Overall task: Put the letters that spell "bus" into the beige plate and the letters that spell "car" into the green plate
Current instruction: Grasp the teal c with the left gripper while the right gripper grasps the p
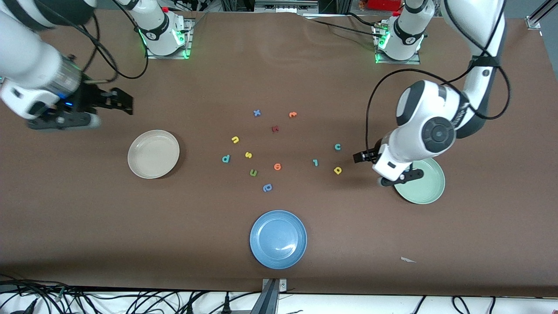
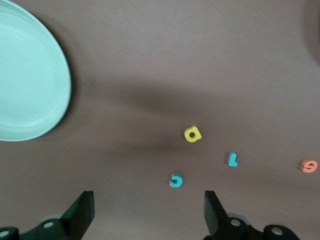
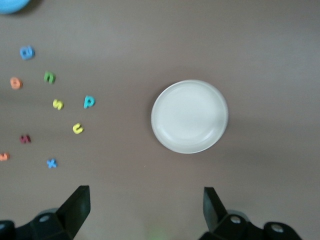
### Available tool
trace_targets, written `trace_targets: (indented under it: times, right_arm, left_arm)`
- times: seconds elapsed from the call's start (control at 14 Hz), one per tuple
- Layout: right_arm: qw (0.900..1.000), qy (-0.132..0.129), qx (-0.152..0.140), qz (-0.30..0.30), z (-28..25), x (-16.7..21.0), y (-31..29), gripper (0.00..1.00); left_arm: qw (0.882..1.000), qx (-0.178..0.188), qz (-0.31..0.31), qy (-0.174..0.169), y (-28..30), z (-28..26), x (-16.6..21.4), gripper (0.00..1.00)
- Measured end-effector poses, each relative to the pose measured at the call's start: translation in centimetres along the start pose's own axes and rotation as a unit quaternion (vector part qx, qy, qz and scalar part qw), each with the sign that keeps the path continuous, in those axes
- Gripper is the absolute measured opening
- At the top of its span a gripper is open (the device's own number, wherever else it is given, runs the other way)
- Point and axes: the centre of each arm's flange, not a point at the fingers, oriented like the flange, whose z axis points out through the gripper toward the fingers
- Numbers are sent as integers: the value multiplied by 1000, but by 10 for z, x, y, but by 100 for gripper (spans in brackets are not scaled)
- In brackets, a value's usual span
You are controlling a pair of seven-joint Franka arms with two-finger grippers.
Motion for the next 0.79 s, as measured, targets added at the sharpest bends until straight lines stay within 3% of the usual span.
trace_targets:
  times: [0.14,0.29,0.5,0.79]
  right_arm:
    - [999,-43,-2,-22,56,22,-31,100]
    - [998,-58,-4,9,111,43,-67,100]
    - [995,-41,-3,94,172,53,-129,100]
    - [990,-29,-1,138,244,46,-178,100]
  left_arm:
    - [1000,-1,6,9,7,25,-8,97]
    - [1000,-7,12,22,13,52,-18,97]
    - [999,-11,14,33,15,85,-33,97]
    - [999,-7,6,35,17,117,-50,94]
